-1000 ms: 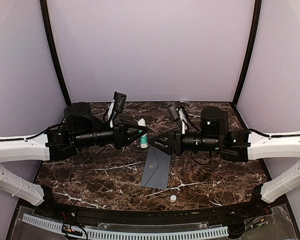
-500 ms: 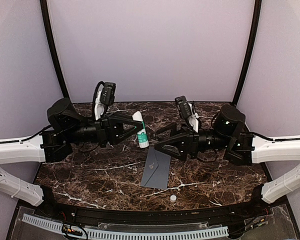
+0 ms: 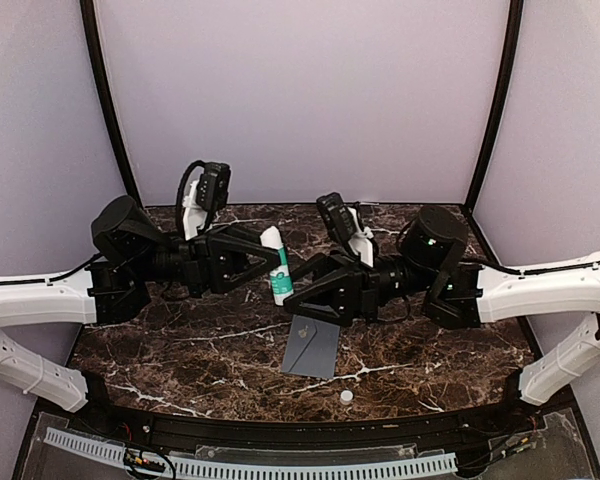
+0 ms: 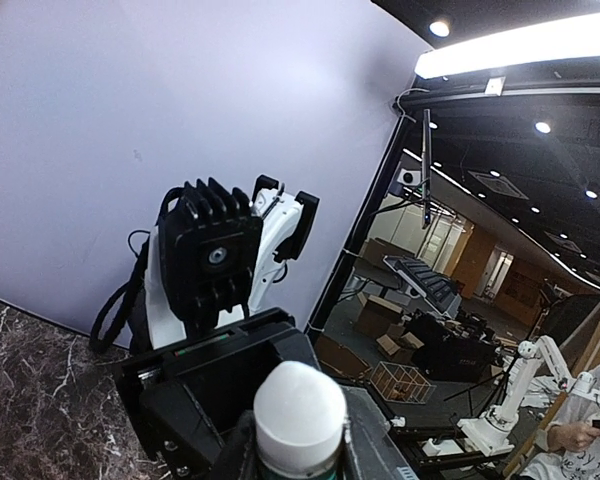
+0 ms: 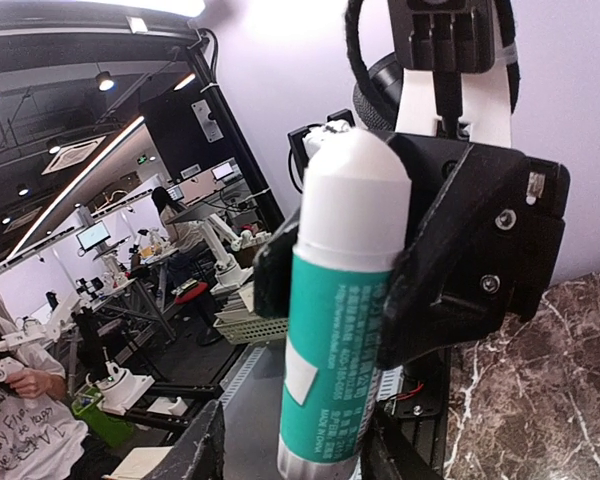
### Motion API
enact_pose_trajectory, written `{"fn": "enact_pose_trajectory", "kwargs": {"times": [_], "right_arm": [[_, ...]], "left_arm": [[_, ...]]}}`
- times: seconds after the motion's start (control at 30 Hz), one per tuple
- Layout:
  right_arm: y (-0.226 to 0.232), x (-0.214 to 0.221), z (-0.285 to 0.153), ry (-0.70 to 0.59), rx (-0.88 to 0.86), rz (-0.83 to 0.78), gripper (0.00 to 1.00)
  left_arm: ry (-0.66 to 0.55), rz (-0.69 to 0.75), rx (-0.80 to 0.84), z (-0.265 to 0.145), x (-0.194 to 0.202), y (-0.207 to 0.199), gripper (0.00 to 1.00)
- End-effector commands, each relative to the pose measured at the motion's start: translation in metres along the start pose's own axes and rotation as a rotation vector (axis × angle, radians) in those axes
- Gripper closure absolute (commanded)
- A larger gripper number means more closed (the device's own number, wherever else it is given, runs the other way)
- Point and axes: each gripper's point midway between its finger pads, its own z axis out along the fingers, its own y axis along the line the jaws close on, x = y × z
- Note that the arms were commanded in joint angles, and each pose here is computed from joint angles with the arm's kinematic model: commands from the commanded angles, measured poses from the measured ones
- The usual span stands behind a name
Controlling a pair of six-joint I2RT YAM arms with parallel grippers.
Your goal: Place the letter into the envelope and seal it
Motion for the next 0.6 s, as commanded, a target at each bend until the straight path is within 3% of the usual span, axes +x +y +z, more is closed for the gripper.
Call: {"fn": "enact_pose_trajectory", "kwargs": {"times": [0.0,0.17,0.57], "right_arm": [[0.019,-0.011,0.006,-0.020,-0.099,-0.039,0.60],[0.019,-0.009,0.005,-0.013,-0.093,-0.035,0.65],[0.002,-0.013,0.002,-0.034,0.029,-0.029,0.93]], "left_arm": [[-0.020,0.033,0.051,0.000,-0.006,-0.014,1.00],[-0.018,0.033,0.040,0.000,-0.006,-0.012,1.00],[0.004,0.038,-0.026,-0.002,0.000,-0.001,1.00]]}}
